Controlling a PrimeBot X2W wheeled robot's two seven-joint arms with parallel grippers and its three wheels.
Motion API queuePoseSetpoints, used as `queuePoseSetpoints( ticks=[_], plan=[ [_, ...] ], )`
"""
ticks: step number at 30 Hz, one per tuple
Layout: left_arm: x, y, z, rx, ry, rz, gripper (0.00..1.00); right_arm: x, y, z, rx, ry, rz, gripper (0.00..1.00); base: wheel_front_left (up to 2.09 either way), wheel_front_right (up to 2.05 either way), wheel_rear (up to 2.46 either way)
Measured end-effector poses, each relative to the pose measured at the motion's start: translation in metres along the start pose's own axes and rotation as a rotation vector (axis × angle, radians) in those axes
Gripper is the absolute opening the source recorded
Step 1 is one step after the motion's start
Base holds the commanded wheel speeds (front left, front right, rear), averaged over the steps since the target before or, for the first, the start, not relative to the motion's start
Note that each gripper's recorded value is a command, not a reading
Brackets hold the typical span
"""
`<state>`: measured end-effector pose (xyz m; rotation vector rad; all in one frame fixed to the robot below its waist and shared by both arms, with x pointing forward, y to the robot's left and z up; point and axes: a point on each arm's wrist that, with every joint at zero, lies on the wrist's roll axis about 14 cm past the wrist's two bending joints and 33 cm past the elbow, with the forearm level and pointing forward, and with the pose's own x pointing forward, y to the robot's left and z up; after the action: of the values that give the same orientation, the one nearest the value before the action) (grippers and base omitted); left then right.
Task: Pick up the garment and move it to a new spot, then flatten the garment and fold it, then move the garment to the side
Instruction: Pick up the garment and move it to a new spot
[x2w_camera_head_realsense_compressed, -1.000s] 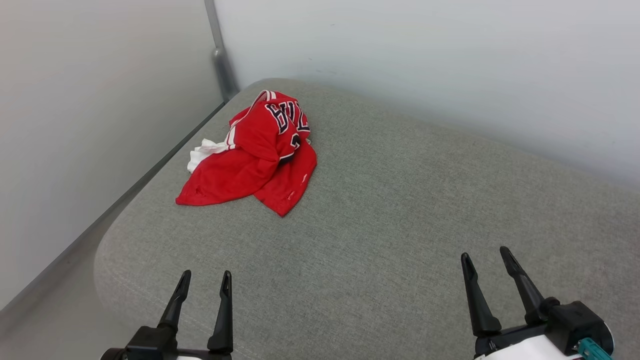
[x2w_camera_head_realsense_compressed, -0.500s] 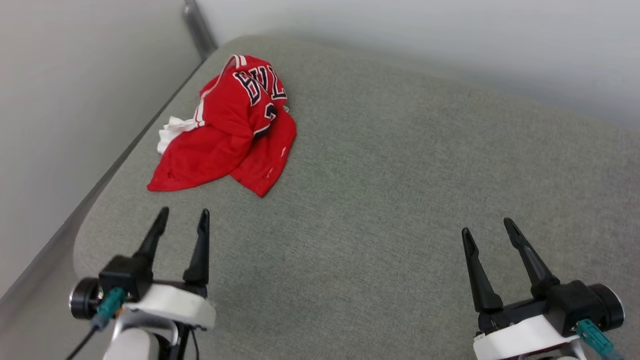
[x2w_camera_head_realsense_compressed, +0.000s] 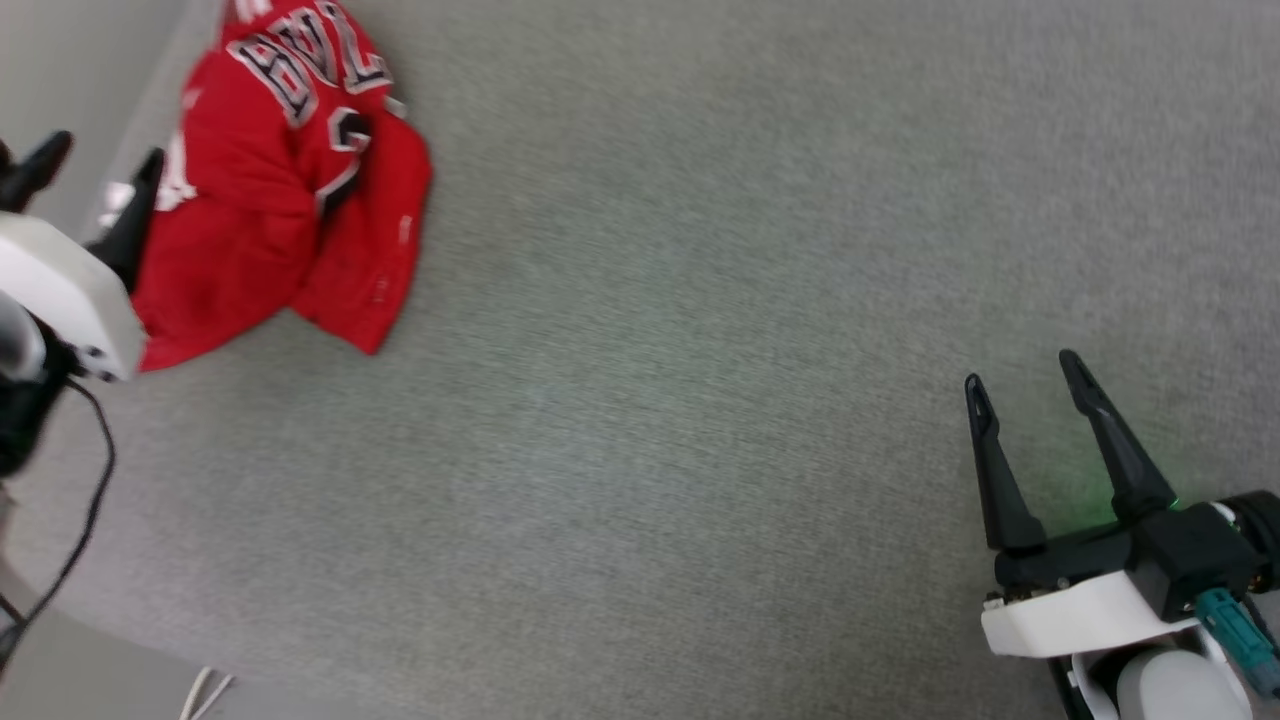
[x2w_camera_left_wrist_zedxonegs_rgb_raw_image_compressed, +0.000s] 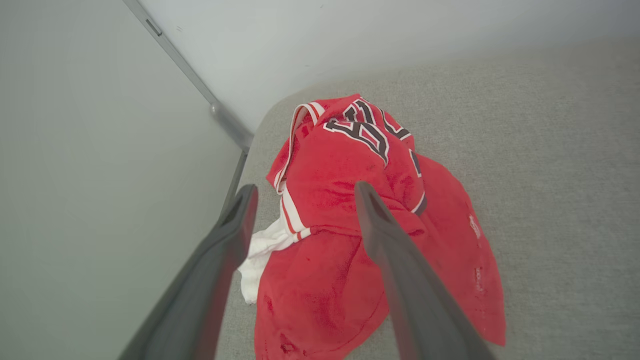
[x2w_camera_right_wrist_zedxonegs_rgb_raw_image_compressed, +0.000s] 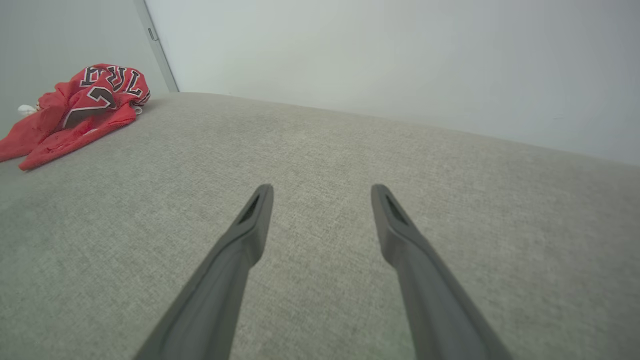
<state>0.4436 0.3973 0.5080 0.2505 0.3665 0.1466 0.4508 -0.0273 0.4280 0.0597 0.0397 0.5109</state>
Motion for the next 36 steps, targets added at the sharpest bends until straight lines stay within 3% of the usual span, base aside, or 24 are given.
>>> queuePoseSetpoints(
  ticks=[3,7,11,19,20,21,27,33,36],
  plan=[
    [0.024,0.001,-0.014,-0.049,0.157,-0.025,1.0,0.0,-0.014,-0.013,-0.003,0.024,-0.031,1.0,0.0,0.0,0.0],
    [0.049,-0.008,-0.034,-0.216,0.359,-0.072,1.0,-0.006,-0.027,-0.031,-0.003,0.067,-0.063,1.0,0.0,0.0,0.0],
    [0.064,-0.009,-0.053,-0.265,0.517,-0.092,1.0,-0.008,-0.038,-0.041,0.003,0.086,-0.094,1.0,0.0,0.0,0.0],
    [0.08,-0.042,-0.105,-0.307,0.767,-0.156,1.0,-0.01,-0.049,-0.054,0.018,0.101,-0.135,1.0,0.0,0.0,0.0],
    [0.08,-0.045,-0.109,-0.312,0.784,-0.163,0.27,-0.01,-0.05,-0.055,0.018,0.102,-0.138,1.0,0.0,0.0,0.0],
    [0.081,-0.047,-0.111,-0.317,0.801,-0.167,0.0,-0.011,-0.051,-0.055,0.016,0.103,-0.14,1.0,0.0,0.0,0.0],
    [0.078,-0.049,-0.109,-0.327,0.785,-0.169,0.0,-0.011,-0.05,-0.053,0.008,0.104,-0.138,1.0,0.0,0.0,0.0],
    [0.075,-0.038,-0.073,-0.316,0.618,-0.155,0.0,-0.018,-0.045,-0.043,0.0,0.108,-0.134,1.0,0.0,0.0,0.0],
    [0.068,-0.023,-0.042,-0.251,0.512,-0.134,0.0,-0.025,-0.042,-0.035,0.0,0.108,-0.134,1.0,0.0,0.0,0.0]
  ],
)
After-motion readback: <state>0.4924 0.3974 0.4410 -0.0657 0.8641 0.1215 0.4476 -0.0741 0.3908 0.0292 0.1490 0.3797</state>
